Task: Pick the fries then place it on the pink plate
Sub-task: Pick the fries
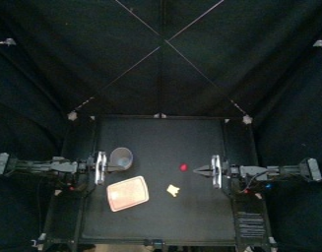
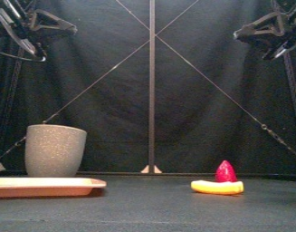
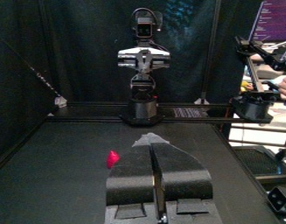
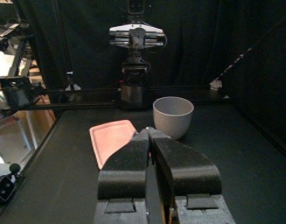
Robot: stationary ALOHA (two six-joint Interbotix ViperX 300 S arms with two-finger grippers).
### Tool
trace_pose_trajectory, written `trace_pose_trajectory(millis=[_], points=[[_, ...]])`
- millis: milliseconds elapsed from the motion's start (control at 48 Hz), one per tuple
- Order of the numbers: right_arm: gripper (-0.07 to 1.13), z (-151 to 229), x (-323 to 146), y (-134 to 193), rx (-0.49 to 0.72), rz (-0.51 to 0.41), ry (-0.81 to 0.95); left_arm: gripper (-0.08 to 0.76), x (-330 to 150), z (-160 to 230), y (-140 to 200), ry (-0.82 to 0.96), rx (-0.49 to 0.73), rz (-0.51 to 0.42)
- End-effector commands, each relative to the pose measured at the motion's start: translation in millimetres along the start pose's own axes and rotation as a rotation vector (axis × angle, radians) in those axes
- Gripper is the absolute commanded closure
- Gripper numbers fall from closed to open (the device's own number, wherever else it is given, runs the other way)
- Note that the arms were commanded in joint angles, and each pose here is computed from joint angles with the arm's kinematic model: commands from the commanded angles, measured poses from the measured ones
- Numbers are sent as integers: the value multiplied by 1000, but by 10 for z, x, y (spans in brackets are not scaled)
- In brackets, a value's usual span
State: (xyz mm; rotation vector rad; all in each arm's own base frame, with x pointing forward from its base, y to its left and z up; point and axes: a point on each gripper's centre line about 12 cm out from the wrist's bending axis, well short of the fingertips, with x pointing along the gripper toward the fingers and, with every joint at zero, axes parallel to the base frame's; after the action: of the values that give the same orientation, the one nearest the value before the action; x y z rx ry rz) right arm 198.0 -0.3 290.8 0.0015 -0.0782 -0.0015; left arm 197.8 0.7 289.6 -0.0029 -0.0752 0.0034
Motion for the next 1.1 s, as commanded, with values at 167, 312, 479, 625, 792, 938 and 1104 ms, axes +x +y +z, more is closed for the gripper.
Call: trace_pose_trajectory(millis=[167, 312, 479, 625, 792, 938, 1104], points=[[1050, -125, 219, -15, 15, -8, 87, 703, 48, 108, 6, -32, 6, 3], [1046, -332, 396, -13, 17, -7, 207, 700, 44, 89, 5, -28, 8, 3], [999, -575, 555, -18, 40, -17, 356, 700, 44, 89, 5, -28, 8, 3], [680, -570, 646, -9, 107, -34, 365, 698, 46, 133, 24, -54, 9, 12], [126, -532, 664, -60, 218, -86, 343, 698, 43, 123, 39, -61, 10, 19], [-26, -604, 685, -63, 247, -99, 368, 698, 43, 123, 45, -61, 10, 22], [30, -802, 772, -34, 247, -99, 443, 698, 42, 107, 76, -57, 13, 37]])
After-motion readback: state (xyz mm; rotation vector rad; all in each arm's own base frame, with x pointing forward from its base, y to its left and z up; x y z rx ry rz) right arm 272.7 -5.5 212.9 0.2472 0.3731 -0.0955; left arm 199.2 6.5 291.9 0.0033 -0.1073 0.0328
